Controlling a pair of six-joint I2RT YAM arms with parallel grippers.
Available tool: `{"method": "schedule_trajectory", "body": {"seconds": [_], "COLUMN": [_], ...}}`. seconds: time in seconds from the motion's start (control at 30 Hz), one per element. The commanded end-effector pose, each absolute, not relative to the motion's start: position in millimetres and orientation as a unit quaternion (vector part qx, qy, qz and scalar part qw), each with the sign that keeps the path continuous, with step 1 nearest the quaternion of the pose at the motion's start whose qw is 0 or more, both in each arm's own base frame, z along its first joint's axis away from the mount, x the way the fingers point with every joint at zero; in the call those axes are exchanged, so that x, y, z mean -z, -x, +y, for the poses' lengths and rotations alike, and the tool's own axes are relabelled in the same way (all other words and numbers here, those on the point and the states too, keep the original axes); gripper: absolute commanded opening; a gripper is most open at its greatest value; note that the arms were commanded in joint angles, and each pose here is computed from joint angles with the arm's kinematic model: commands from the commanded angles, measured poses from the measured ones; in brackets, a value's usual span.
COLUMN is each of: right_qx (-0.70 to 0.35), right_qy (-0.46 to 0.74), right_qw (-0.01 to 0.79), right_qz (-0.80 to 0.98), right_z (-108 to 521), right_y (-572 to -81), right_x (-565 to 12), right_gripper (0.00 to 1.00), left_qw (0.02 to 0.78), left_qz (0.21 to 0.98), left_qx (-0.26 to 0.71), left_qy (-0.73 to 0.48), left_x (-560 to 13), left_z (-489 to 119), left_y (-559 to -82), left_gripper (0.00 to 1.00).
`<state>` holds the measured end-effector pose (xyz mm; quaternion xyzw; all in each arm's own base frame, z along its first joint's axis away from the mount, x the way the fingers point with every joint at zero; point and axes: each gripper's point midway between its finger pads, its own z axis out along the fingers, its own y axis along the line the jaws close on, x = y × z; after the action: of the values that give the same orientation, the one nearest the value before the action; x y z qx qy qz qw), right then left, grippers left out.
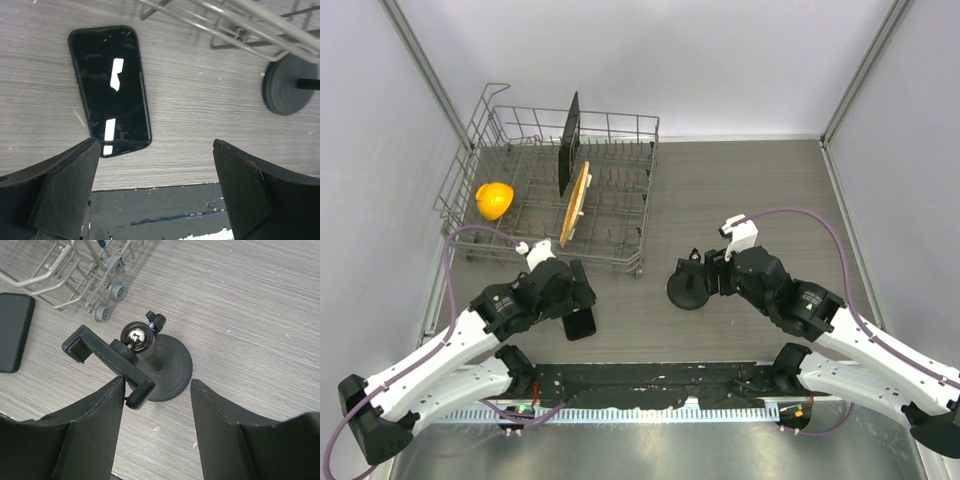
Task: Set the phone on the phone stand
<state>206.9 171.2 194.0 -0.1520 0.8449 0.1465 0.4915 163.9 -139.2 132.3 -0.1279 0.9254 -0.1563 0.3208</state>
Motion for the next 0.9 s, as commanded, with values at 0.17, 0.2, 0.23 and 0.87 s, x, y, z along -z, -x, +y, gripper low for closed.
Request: {"method": "schedule_trajectory", "body": {"seconds": [0.17, 0.2, 0.23, 0.87], "right_qx": [-0.163, -0.163, -0.161, -0.19], "right_qy": [0.145, 0.145, 0.144, 0.151], "right_qw": [0.53, 0.531, 0.53, 0.544], "right_qz": [0.819, 0.819, 0.82, 0.803], "right_z": [173.6, 172.9, 171.8, 177.7], "right_y": [-213.2, -213.1, -213.1, -209.2], "right_x": [-218.5, -217.6, -215.3, -224.6], "right_gripper": [0.6, 0.61, 0.61, 0.61], "left_qw": [0.256, 0.253, 0.248, 0.249], "left_qz": [0.954, 0.956, 0.958, 0.961], "left_qx": [0.029, 0.021, 0.007, -0.007], "left_qy": [0.151, 0.146, 0.143, 0.121], "left_x": [-93.4, -89.1, -81.8, -24.9], "left_z": [-123.2, -123.6, -123.1, -125.4], "left_y": [-160.6, -160.3, -159.3, -150.9], "left_gripper": [1.0, 1.0, 1.0, 1.0]}}
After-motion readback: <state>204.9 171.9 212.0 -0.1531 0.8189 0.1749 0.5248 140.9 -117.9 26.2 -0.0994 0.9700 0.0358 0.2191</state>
